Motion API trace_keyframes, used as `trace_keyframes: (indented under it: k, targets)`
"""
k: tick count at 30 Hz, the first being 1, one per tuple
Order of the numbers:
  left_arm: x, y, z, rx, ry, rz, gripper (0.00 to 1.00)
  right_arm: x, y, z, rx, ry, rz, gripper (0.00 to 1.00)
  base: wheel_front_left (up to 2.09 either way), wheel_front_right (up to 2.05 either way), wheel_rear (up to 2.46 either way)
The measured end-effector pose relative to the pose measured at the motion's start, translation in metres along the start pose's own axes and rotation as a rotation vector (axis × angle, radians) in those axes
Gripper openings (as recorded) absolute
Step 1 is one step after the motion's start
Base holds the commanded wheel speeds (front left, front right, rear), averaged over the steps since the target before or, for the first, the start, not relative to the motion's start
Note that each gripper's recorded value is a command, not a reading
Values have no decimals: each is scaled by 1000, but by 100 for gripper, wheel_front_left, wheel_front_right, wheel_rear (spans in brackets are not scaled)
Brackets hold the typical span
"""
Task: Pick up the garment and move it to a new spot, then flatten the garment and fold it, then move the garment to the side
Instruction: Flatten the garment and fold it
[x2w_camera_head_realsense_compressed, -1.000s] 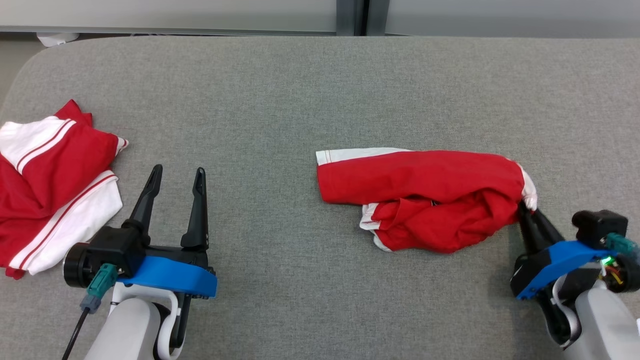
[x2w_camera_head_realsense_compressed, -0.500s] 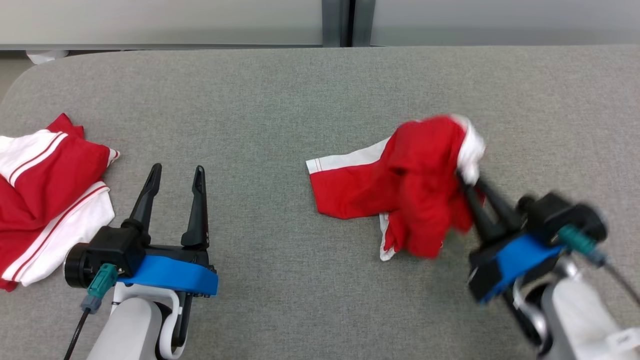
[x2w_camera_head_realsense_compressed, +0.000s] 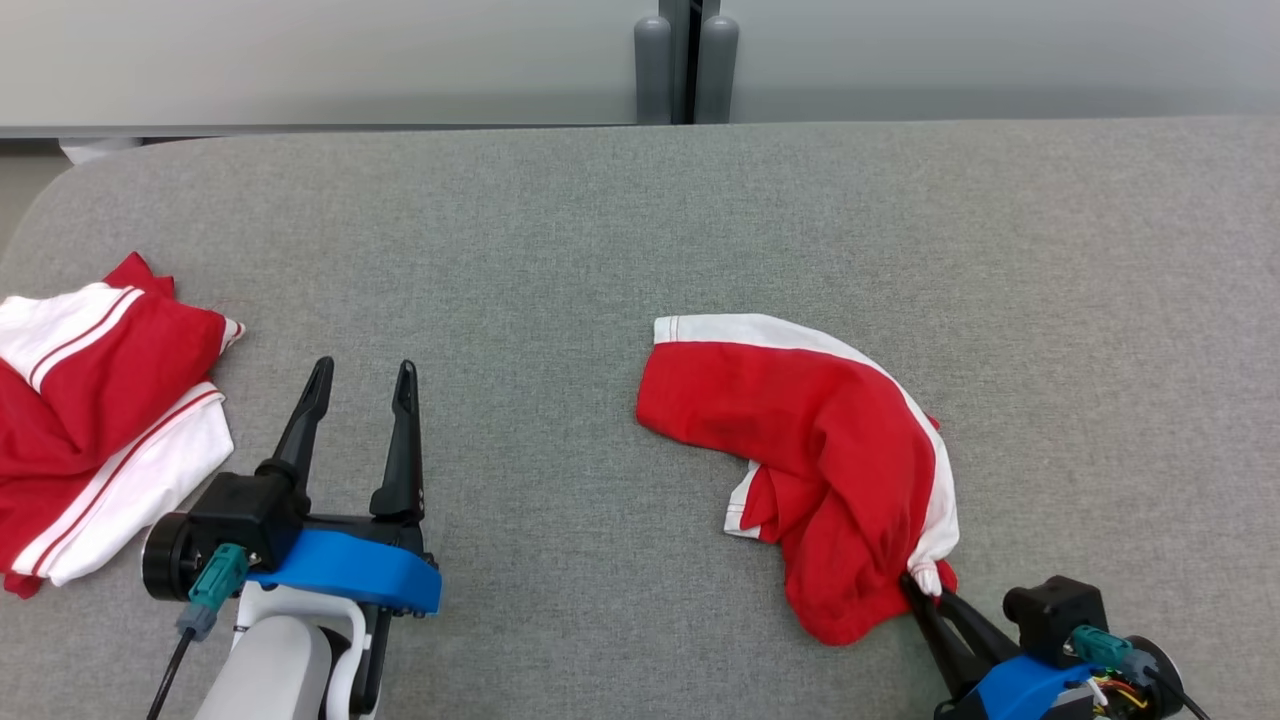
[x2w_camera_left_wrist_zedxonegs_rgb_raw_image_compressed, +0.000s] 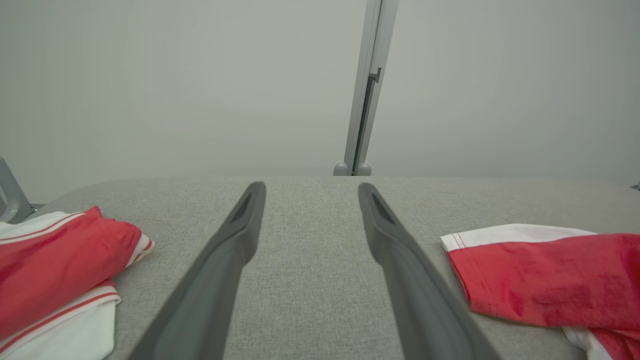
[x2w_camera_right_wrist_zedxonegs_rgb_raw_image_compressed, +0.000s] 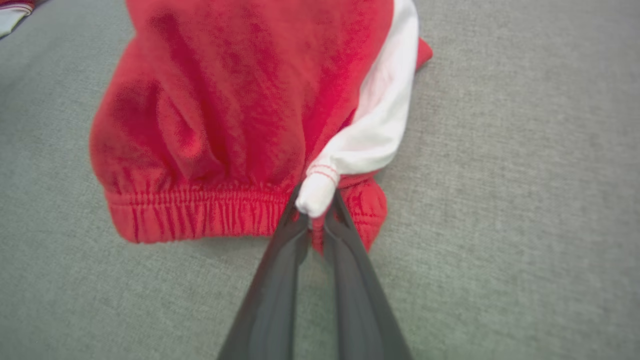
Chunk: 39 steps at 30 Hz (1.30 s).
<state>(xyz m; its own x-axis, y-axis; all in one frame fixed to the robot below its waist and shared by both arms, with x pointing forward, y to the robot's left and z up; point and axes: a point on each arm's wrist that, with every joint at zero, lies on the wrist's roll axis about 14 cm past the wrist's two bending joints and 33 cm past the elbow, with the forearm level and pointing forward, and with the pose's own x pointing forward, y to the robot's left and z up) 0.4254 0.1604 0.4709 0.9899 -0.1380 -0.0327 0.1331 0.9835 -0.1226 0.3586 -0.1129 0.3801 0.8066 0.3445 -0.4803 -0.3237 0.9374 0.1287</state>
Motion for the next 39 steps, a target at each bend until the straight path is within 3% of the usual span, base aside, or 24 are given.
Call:
trace_keyframes:
  k: [1,2,3,4,13,22,39]
  targets:
    - [-1,0,-1,0,2,1,100,-1,-1,3,9,-21,-7,0,0,0,0]
    - [-2,0,-1,0,4,2,100,-1,-2,7,19,-43,-15,6,0,0,0]
    - [-3,0,-2,0,6,3,100,-2,-2,11,28,-64,-23,74,0,0,0]
    - [-4,1,-2,0,7,4,100,-2,-3,16,38,-93,-30,100,0,0,0]
    - [-18,1,0,6,7,13,100,-27,-30,74,76,-387,-129,100,0,0,0]
    - [-27,5,3,29,1,29,100,-49,-60,116,53,-550,-222,100,0,0,0]
    - [-30,6,0,30,10,34,100,-45,-54,122,47,-539,-207,100,0,0,0]
